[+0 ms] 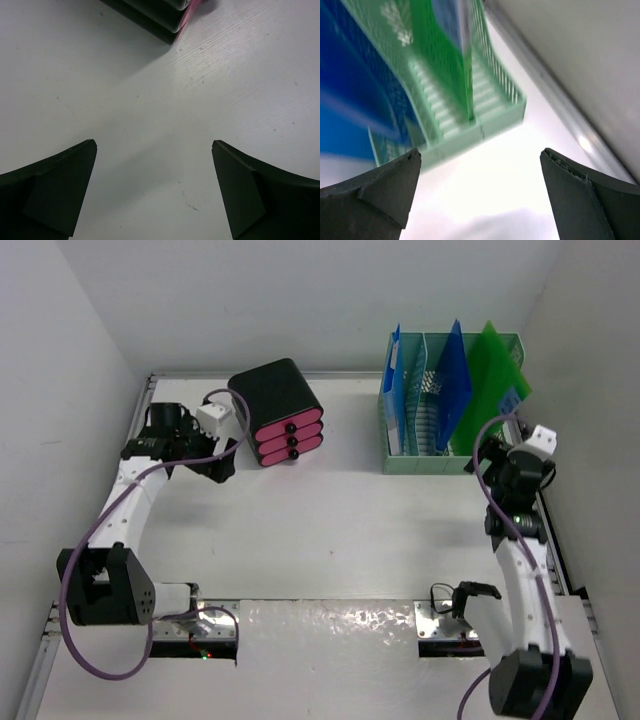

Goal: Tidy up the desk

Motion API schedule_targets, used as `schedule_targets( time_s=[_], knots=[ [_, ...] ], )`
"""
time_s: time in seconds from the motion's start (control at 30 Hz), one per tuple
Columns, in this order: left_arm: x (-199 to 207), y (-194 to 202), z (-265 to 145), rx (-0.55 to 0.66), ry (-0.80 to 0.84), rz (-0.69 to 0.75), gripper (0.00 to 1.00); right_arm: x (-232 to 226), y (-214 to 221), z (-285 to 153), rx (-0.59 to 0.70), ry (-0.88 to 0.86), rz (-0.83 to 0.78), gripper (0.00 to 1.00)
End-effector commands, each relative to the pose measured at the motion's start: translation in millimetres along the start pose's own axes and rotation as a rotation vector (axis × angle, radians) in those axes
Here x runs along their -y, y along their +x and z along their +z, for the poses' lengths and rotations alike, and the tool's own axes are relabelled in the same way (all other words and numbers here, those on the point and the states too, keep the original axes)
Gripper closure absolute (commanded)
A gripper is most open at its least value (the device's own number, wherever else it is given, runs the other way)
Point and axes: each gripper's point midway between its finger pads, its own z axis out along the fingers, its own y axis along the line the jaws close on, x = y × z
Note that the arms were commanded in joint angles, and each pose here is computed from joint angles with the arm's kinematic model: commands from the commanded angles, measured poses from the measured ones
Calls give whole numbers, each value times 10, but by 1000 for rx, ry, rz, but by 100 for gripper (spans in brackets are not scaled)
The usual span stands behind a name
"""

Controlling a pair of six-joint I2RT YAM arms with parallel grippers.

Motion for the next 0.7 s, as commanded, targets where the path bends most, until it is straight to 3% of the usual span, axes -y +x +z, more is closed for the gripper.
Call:
schedule_targets(
  time_s=[0.0,0.2,0.37,0.67],
  knots=[
    [-120,-17,-69,53,-110,-35,1,68,675,-327,-135,-31,67,1],
    [-411,328,-106,61,-331,-63,0,155,1307,-499,-122,-65,129,1],
    [-442,517,-46,145,-409,-109,0,325,1393,-560,-35,-9,154,1],
    [-553,626,-20,153,-487,-121,1,512,1509,-566,18,69,159,1]
  ],
)
